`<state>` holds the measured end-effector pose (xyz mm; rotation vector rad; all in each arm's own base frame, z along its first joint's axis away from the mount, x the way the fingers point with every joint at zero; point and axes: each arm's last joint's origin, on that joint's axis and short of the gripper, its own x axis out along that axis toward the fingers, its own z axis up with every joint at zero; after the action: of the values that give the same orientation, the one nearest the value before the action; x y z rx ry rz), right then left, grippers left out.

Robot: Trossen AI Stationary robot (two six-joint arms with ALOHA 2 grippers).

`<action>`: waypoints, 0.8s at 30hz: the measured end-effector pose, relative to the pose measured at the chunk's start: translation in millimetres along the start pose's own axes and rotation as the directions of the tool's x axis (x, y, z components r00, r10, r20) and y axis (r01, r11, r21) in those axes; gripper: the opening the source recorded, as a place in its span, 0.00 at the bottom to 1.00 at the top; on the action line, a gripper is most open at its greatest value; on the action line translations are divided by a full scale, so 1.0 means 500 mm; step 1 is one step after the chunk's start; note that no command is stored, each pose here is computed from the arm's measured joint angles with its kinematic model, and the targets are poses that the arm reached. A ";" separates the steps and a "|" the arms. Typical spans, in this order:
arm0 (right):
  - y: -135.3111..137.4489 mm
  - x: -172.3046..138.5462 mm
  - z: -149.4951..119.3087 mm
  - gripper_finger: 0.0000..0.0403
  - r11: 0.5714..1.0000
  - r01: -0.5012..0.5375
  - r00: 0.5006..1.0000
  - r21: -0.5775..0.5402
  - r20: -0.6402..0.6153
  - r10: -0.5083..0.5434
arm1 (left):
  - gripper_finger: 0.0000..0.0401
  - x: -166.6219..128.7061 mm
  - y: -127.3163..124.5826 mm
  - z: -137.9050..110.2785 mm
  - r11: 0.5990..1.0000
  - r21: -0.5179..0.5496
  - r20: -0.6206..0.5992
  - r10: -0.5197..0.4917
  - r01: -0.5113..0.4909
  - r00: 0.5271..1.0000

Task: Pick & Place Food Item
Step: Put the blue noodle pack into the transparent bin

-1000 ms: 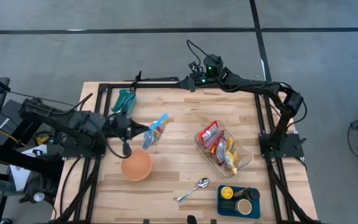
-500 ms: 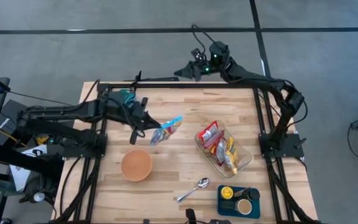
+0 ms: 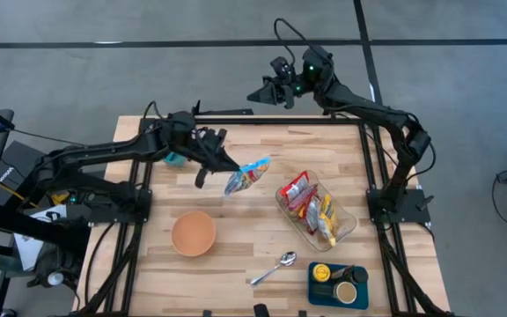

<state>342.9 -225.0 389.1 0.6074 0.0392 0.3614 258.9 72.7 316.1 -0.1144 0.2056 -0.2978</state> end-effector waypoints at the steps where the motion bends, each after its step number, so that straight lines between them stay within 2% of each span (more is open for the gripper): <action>1: 0.002 0.000 0.003 0.00 1.000 -0.002 1.000 -0.005 0.002 0.002 | 0.00 0.002 0.007 -0.002 1.000 -0.014 0.003 -0.008 0.008 1.000; 9: -0.004 -0.013 0.012 0.00 0.998 0.058 0.997 -0.008 0.047 -0.057 | 0.00 0.011 0.018 -0.006 0.999 -0.029 0.011 -0.025 0.025 1.000; 12: 0.007 -0.040 0.023 0.00 0.984 0.180 0.980 -0.013 0.085 -0.178 | 0.00 0.010 0.017 -0.005 0.999 -0.029 0.011 -0.025 0.026 1.000; 15: 0.036 -0.082 0.036 0.00 0.921 0.384 0.918 -0.069 0.137 -0.373 | 0.00 0.009 0.016 -0.004 0.999 -0.026 0.014 -0.025 0.026 1.000; 19: 0.079 -0.141 0.041 0.00 0.772 0.623 0.781 -0.128 0.161 -0.603 | 0.00 0.009 0.016 -0.004 0.999 -0.026 0.014 -0.025 0.026 1.000; 21: 0.107 -0.168 0.039 0.00 0.712 0.686 0.728 -0.151 0.144 -0.670 | 0.00 0.009 0.016 -0.005 0.999 -0.027 0.014 -0.025 0.025 1.000; 24: 0.151 -0.204 0.029 0.00 0.677 0.720 0.692 -0.152 0.084 -0.717 | 0.00 0.009 0.016 -0.005 0.999 -0.027 0.014 -0.025 0.025 1.000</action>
<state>224.9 -210.5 436.7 0.3754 0.2248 -0.4209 265.0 78.8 311.9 -0.1456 0.1951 -0.3194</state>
